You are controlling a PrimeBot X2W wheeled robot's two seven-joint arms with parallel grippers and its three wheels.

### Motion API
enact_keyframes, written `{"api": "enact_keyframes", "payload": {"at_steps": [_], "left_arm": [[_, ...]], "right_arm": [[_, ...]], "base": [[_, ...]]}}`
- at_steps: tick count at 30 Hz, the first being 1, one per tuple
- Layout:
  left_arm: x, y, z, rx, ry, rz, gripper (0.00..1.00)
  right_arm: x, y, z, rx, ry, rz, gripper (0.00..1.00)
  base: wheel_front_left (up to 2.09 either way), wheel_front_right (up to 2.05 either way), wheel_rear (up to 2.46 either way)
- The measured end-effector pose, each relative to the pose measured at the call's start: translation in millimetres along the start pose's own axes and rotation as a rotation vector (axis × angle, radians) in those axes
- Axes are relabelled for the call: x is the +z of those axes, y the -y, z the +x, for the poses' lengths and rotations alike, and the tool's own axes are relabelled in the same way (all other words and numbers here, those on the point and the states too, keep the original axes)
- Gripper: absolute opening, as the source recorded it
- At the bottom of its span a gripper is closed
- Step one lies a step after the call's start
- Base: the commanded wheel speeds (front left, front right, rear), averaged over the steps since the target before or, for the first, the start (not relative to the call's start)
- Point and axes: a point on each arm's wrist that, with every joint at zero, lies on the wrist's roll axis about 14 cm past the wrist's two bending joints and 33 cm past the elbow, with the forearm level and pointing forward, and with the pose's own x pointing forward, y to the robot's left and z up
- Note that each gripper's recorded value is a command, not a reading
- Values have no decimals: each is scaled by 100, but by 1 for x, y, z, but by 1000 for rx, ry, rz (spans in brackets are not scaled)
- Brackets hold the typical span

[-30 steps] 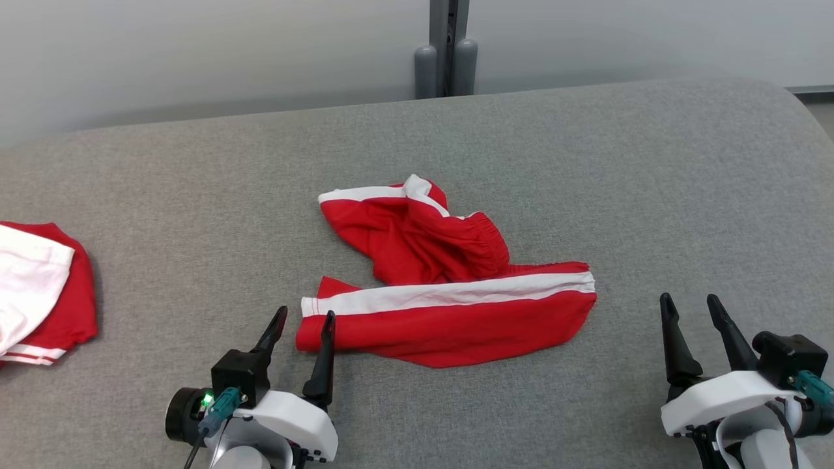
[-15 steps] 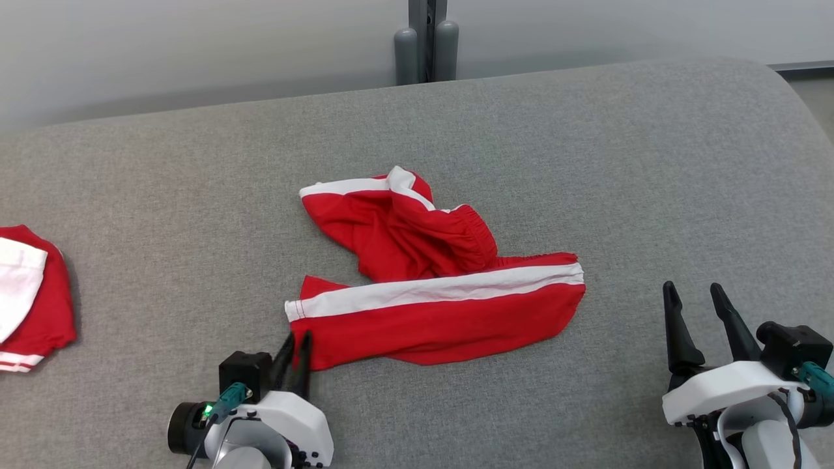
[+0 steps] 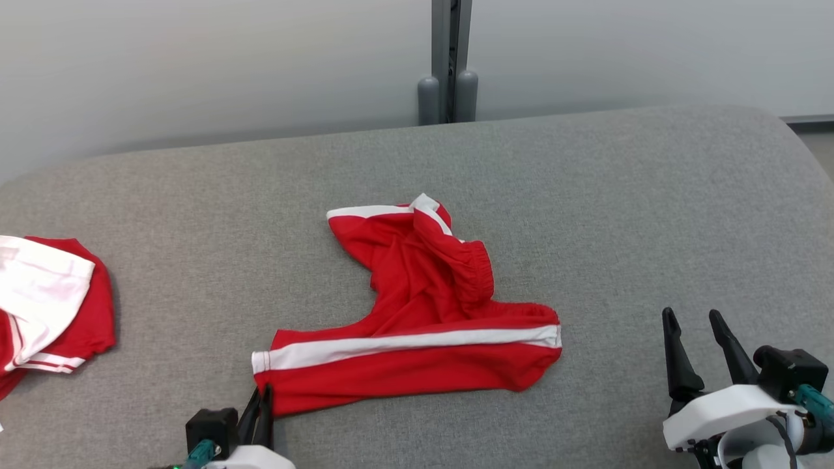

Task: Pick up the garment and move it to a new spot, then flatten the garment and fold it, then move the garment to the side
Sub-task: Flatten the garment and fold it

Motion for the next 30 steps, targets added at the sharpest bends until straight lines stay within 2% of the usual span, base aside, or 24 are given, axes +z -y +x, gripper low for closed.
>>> {"api": "enact_keyframes", "payload": {"at_steps": [6, 7, 8, 18, 30], "left_arm": [[1, -14, -16, 44, 20, -4, 0], [2, -16, -18, 49, 29, -6, 72], [5, -16, -19, 52, 40, -5, 100], [46, -30, -33, 94, 189, 25, 100], [49, -42, -54, 127, 227, 40, 100]], "right_arm": [[2, -7, -7, 20, 7, 0, 100], [2, -8, -9, 24, 8, 0, 100], [2, -10, -10, 28, 9, 0, 100], [17, -28, -17, 85, 63, -23, 100], [15, -40, -30, 116, 69, -17, 100]], "base": [[0, 0, 0], [0, 0, 0], [0, 0, 0], [0, 0, 0], [0, 0, 0]]}}
